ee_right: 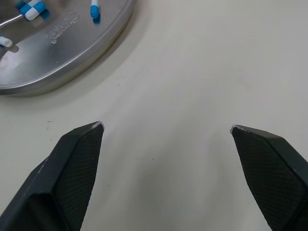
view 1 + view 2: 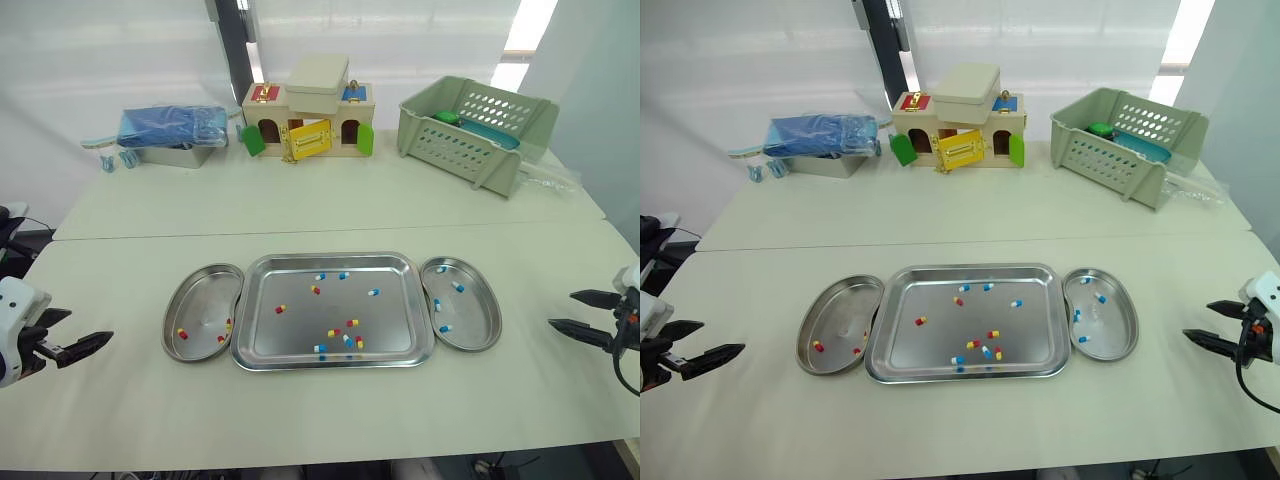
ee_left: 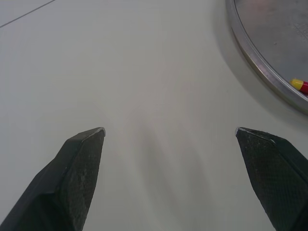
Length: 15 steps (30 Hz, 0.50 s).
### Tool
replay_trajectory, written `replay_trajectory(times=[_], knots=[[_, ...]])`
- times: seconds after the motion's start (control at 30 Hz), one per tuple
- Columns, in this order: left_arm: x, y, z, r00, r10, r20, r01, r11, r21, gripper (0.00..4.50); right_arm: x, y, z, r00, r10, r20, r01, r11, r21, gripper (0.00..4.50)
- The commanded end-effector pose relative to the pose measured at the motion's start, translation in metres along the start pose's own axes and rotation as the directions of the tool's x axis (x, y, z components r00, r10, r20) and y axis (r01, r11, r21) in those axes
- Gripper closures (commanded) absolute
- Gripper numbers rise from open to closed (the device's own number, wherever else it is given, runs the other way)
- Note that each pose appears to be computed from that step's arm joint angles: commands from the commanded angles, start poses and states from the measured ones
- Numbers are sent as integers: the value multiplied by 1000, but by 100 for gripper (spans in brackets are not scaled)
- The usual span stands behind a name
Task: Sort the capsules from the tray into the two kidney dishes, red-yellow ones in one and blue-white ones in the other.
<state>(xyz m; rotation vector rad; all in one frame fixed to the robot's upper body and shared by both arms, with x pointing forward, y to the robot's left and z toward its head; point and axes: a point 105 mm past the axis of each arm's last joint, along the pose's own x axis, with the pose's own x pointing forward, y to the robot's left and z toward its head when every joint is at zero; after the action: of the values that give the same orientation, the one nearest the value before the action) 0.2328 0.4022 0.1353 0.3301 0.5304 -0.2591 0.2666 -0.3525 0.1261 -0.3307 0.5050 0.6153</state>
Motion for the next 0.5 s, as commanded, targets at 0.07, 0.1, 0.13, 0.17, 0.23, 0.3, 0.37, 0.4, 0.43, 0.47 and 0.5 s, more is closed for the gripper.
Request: replay_trajectory(times=[0.07,0.1,0.13,0.17,0.23,0.3,0.37,0.4,0.43,0.47,0.5], knots=[[3,-2,6,1000,-10,13,9,999,30,0,-8,7,8,999,23,22,-22,998,-55,4],[4,-4,8,1000,-19,16,18,999,34,0,-9,14,8,998,55,37,-53,997,-56,4],[5,-4,9,1000,-24,19,24,999,37,0,-9,20,9,995,79,53,-76,995,-58,4],[6,-5,11,999,-29,20,28,999,39,0,-10,26,10,992,100,73,-95,994,-59,4],[7,-5,13,999,-34,23,33,999,41,0,-12,41,16,979,135,154,-120,988,-102,4],[8,-4,14,999,-42,19,41,998,46,0,-15,61,14,964,181,193,-152,976,-156,4],[10,-5,15,999,-50,16,49,998,50,0,-18,72,12,950,187,248,-148,975,-169,4],[11,-5,15,998,-55,14,55,997,52,0,-18,81,13,936,199,292,-155,974,-166,4],[13,-5,16,998,-62,11,61,997,56,0,-18,89,11,924,192,332,-149,977,-151,4],[15,-5,17,998,-68,9,68,996,60,0,-18,95,11,906,165,389,-120,983,-138,4],[16,-5,17,997,-73,7,73,995,63,0,-18,100,13,884,144,445,-99,987,-124,4]])
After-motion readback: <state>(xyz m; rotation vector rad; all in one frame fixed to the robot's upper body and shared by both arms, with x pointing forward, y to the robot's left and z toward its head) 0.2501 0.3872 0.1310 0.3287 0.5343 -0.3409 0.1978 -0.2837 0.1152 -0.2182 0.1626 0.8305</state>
